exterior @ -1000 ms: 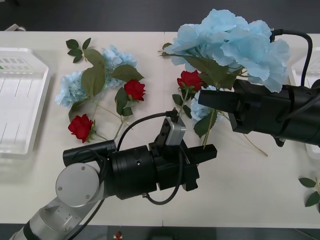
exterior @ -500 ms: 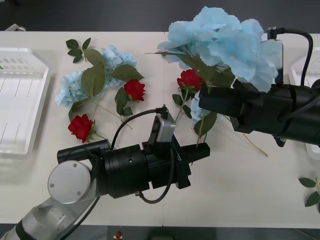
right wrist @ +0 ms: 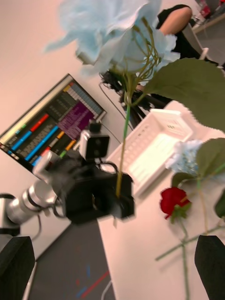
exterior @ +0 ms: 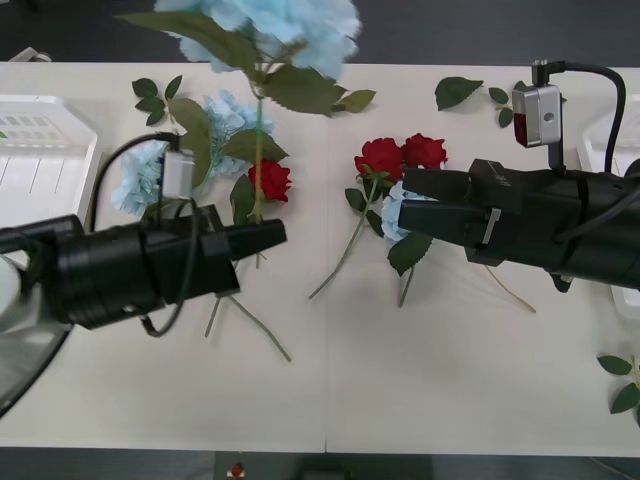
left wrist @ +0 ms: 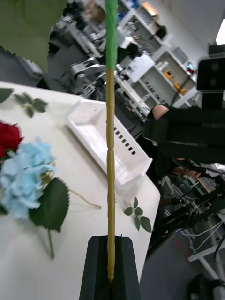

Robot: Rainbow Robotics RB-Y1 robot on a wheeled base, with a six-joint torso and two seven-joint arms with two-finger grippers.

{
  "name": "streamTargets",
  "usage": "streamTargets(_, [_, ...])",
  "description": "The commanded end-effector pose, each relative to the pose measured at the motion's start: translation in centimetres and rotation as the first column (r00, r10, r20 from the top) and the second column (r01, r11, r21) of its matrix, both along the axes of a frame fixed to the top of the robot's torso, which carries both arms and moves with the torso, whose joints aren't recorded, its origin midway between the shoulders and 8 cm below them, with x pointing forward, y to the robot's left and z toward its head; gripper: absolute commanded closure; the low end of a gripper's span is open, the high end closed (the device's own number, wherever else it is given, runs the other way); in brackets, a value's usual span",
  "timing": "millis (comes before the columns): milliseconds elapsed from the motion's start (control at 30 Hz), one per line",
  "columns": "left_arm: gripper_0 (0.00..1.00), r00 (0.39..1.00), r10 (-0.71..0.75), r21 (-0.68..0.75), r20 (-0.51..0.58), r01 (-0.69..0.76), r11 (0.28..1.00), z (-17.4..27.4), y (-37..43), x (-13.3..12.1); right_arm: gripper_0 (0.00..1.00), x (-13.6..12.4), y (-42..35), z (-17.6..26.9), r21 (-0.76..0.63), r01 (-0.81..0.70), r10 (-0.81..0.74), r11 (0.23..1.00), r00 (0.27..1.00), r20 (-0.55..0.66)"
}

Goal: Put the red flowers into the right box and the blue flowers into the left box

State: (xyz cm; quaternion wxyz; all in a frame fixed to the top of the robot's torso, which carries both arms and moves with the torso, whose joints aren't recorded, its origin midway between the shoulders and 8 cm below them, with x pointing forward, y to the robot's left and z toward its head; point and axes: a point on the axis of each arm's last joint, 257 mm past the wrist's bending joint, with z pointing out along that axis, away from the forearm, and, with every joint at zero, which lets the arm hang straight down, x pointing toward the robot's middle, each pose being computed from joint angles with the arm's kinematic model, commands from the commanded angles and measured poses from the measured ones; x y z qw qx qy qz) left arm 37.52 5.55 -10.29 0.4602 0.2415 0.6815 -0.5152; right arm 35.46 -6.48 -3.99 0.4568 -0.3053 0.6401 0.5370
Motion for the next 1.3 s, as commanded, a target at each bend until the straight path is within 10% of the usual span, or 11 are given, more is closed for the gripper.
streamTargets(33, [1.00,0.999,0.039,0.101,-0.033,-0.036,0.994,0.7,4.1,0.7,0.00,1.6,-2.9,-2.3,-0.139,0.058,-0.056,0.989,0.998,0.021])
streamTargets(300, [1.00,0.924,0.359,0.381,-0.128,-0.288,0.878,-2.2,17.9,3.4,0.00,3.9,-10.2,-7.8,-0.463,0.109,-0.128,0.880,0.992,-0.010])
streamTargets(600, [1.00,0.741,0.671,0.604,0.041,-0.553,0.574,-1.0,33.2,4.9,0.00,5.5,-17.3,-12.8,-0.736,0.093,-0.238,0.670,0.967,-0.094])
streamTargets(1000, [1.00,0.464,0.846,0.640,0.263,-0.740,0.207,-1.6,49.5,6.3,0.00,11.4,-18.3,-19.3,-0.858,0.206,-0.297,0.471,0.953,0.066])
streamTargets(1300, [1.00,0.368,0.859,0.639,0.356,-0.766,0.064,-3.2,57.4,6.9,0.00,15.0,-18.0,-21.8,-0.869,0.263,-0.317,0.420,0.939,0.131])
